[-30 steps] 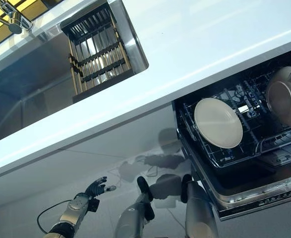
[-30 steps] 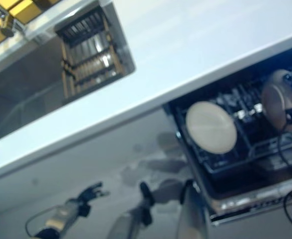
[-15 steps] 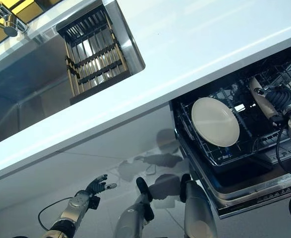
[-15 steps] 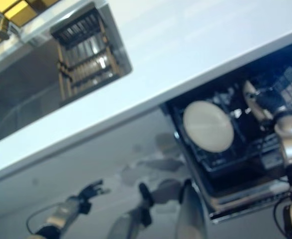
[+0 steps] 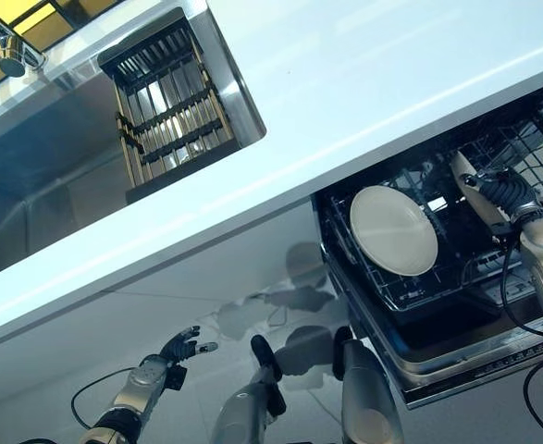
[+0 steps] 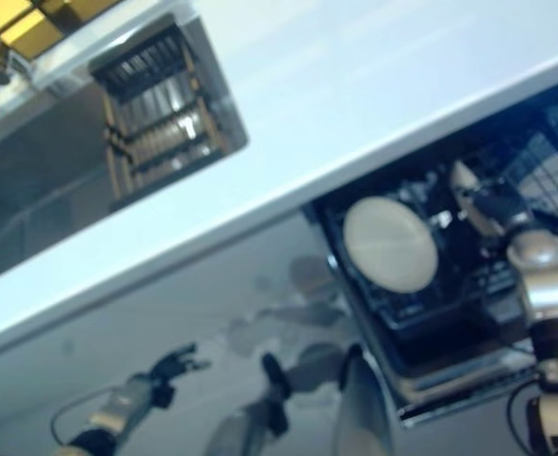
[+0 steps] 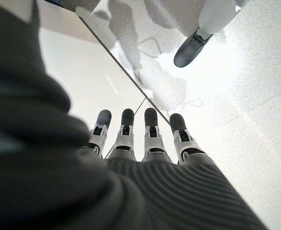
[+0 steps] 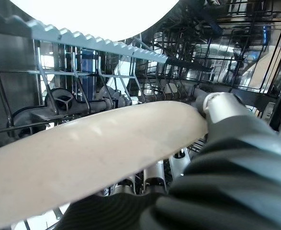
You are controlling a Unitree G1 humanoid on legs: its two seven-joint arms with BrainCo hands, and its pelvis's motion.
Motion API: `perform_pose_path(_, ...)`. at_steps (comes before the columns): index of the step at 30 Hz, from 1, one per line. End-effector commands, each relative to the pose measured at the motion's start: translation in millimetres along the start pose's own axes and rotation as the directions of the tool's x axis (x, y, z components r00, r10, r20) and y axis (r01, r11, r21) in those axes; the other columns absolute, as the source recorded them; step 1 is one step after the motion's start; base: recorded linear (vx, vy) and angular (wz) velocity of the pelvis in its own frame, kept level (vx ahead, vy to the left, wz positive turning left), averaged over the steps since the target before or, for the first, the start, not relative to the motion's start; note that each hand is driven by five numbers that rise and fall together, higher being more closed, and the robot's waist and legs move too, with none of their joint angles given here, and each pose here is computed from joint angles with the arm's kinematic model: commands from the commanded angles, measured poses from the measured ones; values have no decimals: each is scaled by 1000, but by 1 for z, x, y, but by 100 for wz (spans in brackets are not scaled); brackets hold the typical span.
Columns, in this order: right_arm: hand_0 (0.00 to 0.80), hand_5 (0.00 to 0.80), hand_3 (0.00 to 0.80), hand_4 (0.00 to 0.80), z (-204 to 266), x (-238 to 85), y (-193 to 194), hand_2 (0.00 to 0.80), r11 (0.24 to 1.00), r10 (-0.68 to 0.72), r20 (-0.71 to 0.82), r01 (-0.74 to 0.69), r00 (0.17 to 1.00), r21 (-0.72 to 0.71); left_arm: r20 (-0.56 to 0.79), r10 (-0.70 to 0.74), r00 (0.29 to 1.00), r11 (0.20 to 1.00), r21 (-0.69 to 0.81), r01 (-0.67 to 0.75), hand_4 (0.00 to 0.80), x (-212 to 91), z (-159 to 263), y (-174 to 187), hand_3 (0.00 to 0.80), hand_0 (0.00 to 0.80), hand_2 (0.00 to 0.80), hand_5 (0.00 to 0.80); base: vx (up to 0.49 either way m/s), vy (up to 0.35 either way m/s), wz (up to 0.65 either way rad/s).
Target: Take plates into dishwasher
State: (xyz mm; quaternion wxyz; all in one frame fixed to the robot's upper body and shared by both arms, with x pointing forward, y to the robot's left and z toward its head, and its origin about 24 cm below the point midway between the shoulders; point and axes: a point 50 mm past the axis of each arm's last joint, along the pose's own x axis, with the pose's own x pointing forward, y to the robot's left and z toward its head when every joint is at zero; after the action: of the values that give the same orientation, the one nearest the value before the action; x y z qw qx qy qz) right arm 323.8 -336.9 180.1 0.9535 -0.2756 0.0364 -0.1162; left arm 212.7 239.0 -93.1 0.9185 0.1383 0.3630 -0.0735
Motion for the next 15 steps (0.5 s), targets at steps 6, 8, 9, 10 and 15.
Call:
perform_pose_path(6,684,684,684,684,-16,-4,28,684,996,70,-38,-68,997,51,-13,33,999,999,14,-33,0,0,-2,8,0,0,0,0,0,0,0)
perform_pose_path(8,173,173,173,173,-16,-4,26,173,997,58,-39,-56,998,51,-13,34,999,999,13,-34,0,0,-2,9,0,0,0,0,0,0,0)
perform_pose_path(9,41,41,41,41,-17,-5,26,41,997,60,-40,-58,997,50,-13,34,999,999,13,-34,0,0,-2,9,0,0,0,0,0,0,0)
perform_pose_path(10,0,0,0,0,-17,-5,26,0,997,59,-42,-57,997,51,-14,34,999,999,13,-33,0,0,-2,8,0,0,0,0,0,0,0)
perform_pose_path(15,0,0,0,0,-18,-6,27,0,997,59,-44,-57,997,61,-13,32,999,999,15,-31,0,-1,-2,9,0,0,0,0,0,0,0)
